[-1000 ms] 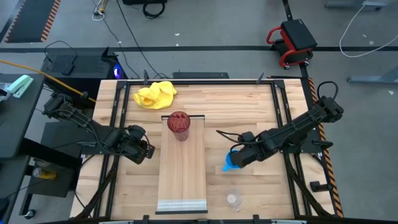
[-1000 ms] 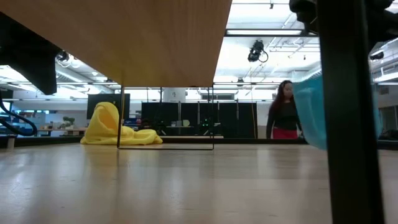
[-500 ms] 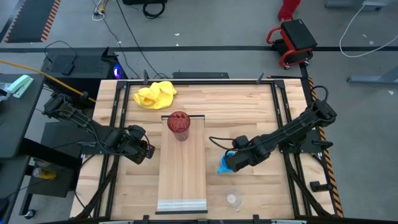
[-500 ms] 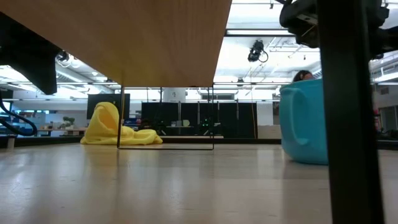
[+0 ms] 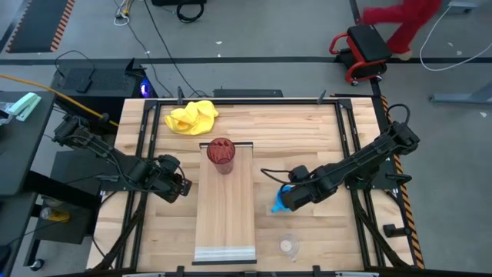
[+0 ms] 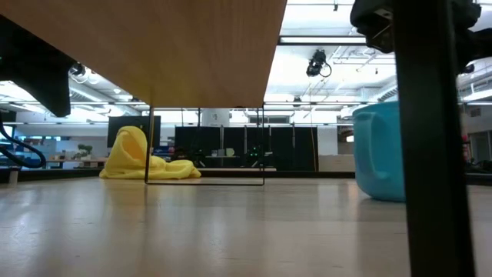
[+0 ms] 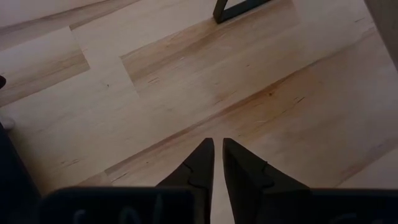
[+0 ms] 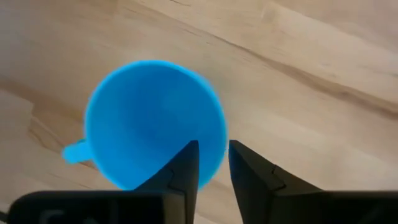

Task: Stack small to large cups/mugs on shelf
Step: Put the blue mug on the shelf

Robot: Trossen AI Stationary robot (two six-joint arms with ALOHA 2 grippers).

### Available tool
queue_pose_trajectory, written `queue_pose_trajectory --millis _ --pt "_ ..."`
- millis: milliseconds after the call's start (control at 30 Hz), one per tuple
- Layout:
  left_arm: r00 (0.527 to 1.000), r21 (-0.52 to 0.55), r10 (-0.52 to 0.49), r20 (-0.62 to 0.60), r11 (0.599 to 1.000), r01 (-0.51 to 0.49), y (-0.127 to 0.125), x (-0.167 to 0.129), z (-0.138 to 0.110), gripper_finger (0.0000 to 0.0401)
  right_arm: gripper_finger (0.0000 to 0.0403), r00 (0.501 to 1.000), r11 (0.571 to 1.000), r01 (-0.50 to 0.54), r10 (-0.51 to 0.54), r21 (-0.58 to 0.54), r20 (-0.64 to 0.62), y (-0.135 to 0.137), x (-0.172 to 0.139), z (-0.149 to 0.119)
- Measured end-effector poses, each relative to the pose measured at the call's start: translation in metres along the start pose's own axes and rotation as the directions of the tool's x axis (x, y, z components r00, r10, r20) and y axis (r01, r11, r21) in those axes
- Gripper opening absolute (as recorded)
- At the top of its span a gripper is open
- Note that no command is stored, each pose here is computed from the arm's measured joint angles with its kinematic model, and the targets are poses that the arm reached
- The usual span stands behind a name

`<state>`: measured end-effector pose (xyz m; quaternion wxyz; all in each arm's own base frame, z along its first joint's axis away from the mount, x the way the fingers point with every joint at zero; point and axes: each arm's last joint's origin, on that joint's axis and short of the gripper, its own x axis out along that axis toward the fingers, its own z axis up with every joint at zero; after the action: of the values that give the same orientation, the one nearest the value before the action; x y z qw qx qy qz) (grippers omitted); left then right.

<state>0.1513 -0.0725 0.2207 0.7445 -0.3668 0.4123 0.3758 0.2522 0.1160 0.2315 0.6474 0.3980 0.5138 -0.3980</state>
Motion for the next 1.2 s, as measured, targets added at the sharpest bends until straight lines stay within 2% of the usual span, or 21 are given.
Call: queue_pose_trajectory --millis 167,333,467,733,967,1200 --pt "1.000 0.000 0.000 0.000 1.000 0.000 0.000 0.000 0.000 0.0045 0.0110 0.999 0.993 0.038 -0.038 -0.110 0.003 -0.004 0.000 0.001" --pt "1.000 0.000 0.000 0.000 1.000 0.000 0.000 0.000 0.000 0.0040 0.0111 1.000 0.974 -0.001 0.002 -0.227 0.002 0.001 0.001 0.005" --pt "1.000 0.001 0.000 0.000 1.000 0.000 0.000 0.000 0.000 0.0043 0.0110 1.000 0.961 -0.001 0.002 -0.276 0.005 0.001 0.002 0.013" --pt "1.000 -0.002 -0.006 -0.001 1.000 0.006 -0.001 0.000 0.000 0.0052 0.0110 0.999 0.942 0.000 -0.011 -0.336 -0.030 0.001 0.006 0.029" --pt "1.000 -0.004 -0.010 -0.001 1.000 0.010 -0.001 0.000 0.000 0.0052 0.0111 0.999 0.934 -0.002 -0.011 -0.357 -0.034 0.001 0.006 0.029" --pt "1.000 -0.003 -0.009 -0.001 1.000 0.009 -0.001 0.000 0.000 0.0057 0.0109 0.997 0.936 -0.011 -0.015 -0.351 -0.072 -0.005 0.026 0.025"
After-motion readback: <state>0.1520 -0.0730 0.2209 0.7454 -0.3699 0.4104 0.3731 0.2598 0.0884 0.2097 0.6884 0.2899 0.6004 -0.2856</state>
